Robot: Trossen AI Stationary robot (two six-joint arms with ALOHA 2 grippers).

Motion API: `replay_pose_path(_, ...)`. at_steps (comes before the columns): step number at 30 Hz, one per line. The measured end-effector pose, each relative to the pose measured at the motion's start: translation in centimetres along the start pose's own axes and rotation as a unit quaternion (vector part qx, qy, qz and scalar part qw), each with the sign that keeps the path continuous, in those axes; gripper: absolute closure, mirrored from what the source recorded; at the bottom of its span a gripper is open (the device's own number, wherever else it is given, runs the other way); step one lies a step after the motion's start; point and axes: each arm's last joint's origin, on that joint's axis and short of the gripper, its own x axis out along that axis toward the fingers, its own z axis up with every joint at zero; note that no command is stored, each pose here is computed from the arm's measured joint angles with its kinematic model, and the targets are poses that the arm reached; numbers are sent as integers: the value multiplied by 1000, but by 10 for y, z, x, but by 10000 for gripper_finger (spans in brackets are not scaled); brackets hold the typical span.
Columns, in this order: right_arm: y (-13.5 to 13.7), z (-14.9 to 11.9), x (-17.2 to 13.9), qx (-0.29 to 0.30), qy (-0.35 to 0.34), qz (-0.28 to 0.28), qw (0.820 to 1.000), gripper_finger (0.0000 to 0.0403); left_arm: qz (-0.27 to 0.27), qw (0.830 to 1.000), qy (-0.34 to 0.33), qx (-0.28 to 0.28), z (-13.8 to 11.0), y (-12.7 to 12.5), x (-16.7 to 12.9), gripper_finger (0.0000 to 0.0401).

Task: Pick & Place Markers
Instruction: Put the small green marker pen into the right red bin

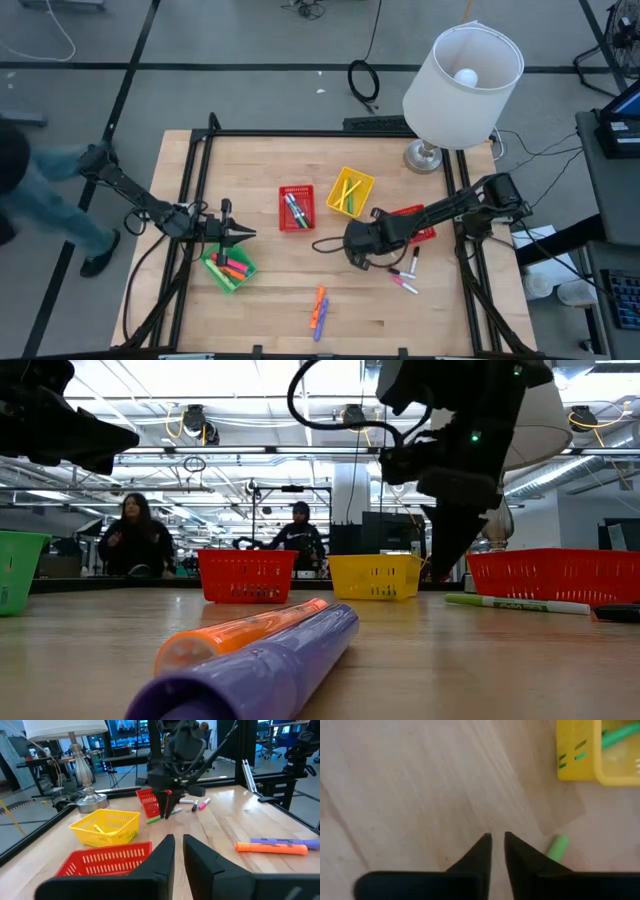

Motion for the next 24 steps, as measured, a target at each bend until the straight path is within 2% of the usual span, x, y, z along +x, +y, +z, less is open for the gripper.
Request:
replay_pose_path(5, -11, 2, 4, 41, 29, -10, 999, 289, 0, 1000, 0, 0, 0, 0, 0, 361)
replay_pose_path(9, -18, 4, 5, 53, 41, -23, 998, 253, 0, 1000, 0, 0, 0, 0, 0, 370)
replay_pose_path(20, -39, 11, 11, 68, 61, -42, 995, 254, 0, 1000, 1, 1, 0, 0, 0, 396)
replay_pose_path(24, -46, 13, 12, 77, 75, -41, 993, 254, 0, 1000, 8, 6, -2, 0, 0, 394)
